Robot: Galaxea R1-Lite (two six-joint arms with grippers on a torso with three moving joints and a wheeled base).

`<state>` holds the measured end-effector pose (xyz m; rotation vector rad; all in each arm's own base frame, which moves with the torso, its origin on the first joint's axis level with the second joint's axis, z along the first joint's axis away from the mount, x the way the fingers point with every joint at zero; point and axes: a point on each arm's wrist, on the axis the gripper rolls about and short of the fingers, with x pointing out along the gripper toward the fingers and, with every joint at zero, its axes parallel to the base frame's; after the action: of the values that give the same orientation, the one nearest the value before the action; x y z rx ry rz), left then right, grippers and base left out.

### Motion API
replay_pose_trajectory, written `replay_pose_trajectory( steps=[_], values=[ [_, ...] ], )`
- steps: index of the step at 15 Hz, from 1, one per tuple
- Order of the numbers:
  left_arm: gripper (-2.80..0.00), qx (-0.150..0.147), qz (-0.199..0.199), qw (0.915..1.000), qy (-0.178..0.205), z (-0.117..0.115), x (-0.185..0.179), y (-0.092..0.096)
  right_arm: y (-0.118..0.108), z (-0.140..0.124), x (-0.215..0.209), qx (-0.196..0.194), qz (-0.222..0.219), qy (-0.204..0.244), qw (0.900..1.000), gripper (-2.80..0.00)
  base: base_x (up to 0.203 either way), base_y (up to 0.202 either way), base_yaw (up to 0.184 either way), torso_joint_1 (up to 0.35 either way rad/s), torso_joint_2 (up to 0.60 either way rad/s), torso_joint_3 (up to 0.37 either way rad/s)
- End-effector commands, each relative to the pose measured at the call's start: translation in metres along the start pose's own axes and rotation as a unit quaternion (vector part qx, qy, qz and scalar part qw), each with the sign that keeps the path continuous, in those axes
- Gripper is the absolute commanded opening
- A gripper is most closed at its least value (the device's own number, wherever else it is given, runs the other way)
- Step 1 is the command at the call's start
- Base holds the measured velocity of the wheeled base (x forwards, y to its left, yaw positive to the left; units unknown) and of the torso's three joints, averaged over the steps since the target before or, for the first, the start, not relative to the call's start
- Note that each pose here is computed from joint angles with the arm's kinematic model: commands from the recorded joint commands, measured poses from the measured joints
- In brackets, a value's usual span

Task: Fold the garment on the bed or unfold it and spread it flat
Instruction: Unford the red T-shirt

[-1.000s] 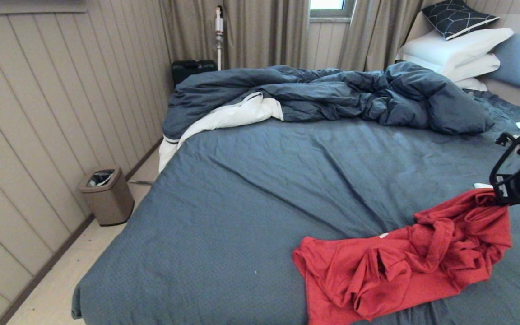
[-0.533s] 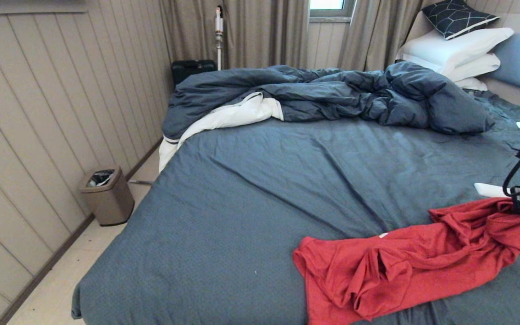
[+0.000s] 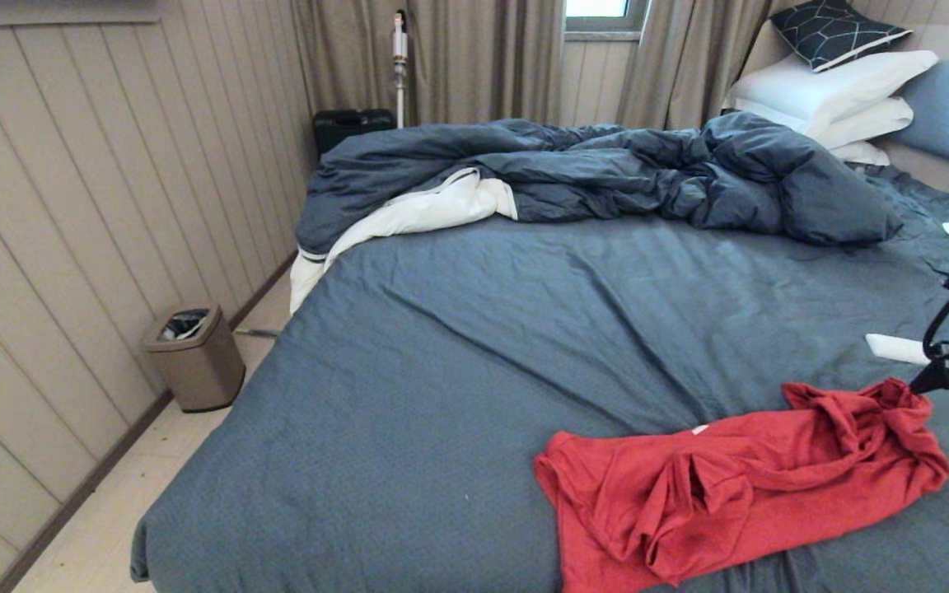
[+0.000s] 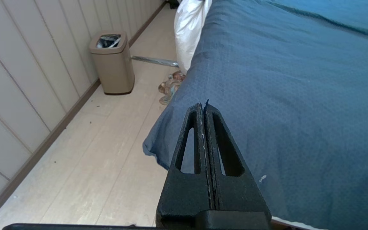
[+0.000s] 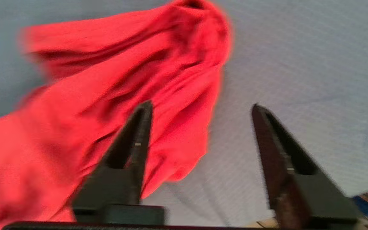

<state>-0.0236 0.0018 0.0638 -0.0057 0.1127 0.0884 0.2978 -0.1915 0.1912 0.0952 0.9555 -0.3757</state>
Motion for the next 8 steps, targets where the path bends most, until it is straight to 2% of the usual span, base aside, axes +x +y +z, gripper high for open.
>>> replay_pose_trajectory(
  steps=[1, 2, 6, 8],
  values=[
    [-2.80, 0.000, 0.001, 1.0000, 0.001, 0.000, 0.000, 0.000, 0.004, -0.003, -0.034, -0.001, 0.025, -0.030, 0.999, 0.00, 0.000, 0.000, 0.000, 0.000, 0.00, 0.000],
    [-2.80, 0.000, 0.001, 1.0000, 0.001, 0.000, 0.000, 0.000, 0.008, -0.008, -0.051, 0.000, 0.047, -0.037, 0.998, -2.80, 0.000, 0.000, 0.000, 0.000, 0.00, 0.000],
    [-2.80, 0.000, 0.001, 1.0000, 0.000, 0.000, 0.000, 0.000, 0.029, -0.048, -0.129, -0.012, 0.136, -0.077, 0.988, -2.80, 0.000, 0.000, 0.000, 0.000, 0.00, 0.000],
    [-2.80, 0.001, 0.001, 1.0000, 0.001, 0.000, 0.000, 0.000, 0.042, -0.079, -0.142, -0.020, 0.181, -0.064, 0.981, -2.80, 0.000, 0.000, 0.000, 0.000, 0.00, 0.000]
  ],
)
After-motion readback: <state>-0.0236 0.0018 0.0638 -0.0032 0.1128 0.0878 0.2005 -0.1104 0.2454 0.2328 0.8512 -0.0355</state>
